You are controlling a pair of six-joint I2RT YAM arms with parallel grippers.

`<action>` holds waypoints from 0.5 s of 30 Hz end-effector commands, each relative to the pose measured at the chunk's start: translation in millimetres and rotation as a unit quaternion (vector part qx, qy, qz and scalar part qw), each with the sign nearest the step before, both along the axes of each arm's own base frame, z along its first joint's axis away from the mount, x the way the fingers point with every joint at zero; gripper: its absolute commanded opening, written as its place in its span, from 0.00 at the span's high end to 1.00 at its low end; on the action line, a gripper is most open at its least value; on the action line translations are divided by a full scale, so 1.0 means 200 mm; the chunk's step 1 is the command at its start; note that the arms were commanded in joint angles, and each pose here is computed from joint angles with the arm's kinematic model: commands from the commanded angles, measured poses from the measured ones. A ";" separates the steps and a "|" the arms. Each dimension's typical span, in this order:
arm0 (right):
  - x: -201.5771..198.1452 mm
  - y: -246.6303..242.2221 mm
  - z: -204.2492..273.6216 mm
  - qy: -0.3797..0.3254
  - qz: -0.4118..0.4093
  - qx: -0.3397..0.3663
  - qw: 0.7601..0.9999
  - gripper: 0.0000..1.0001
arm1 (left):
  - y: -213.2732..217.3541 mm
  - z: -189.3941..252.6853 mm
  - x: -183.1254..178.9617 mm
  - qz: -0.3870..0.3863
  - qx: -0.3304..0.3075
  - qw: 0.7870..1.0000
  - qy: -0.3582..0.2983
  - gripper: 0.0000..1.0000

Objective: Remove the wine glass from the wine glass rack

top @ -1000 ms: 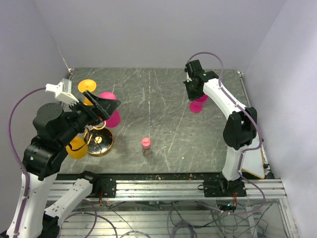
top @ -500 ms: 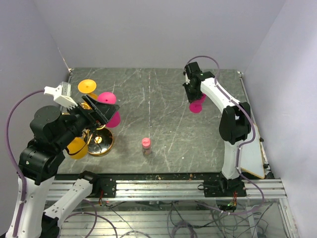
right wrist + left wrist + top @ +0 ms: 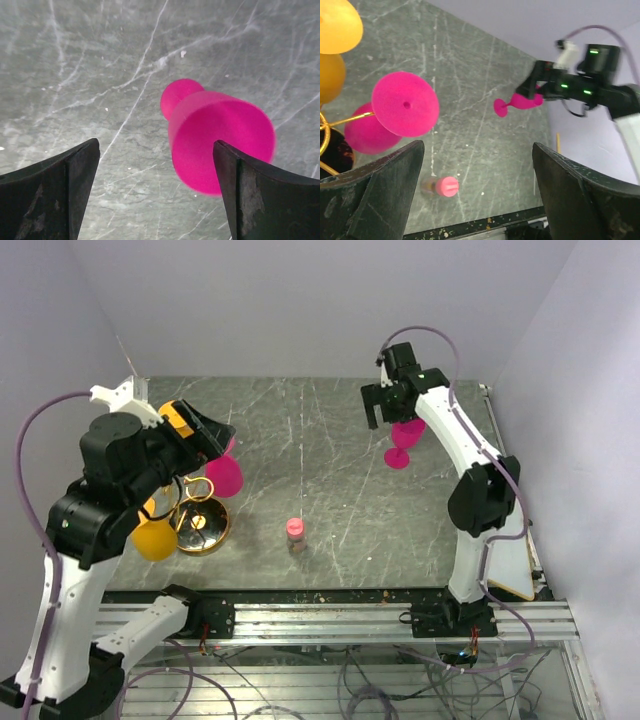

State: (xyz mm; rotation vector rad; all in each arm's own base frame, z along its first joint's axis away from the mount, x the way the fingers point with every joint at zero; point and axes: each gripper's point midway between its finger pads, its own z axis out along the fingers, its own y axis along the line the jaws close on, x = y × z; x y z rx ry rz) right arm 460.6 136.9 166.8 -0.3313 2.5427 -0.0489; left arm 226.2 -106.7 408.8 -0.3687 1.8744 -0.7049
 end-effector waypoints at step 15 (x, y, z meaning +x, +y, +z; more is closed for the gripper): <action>-0.31 0.18 0.63 -0.159 0.047 0.178 0.970 0.01 | 0.20 -0.34 0.10 0.191 -0.023 0.972 0.135 0.12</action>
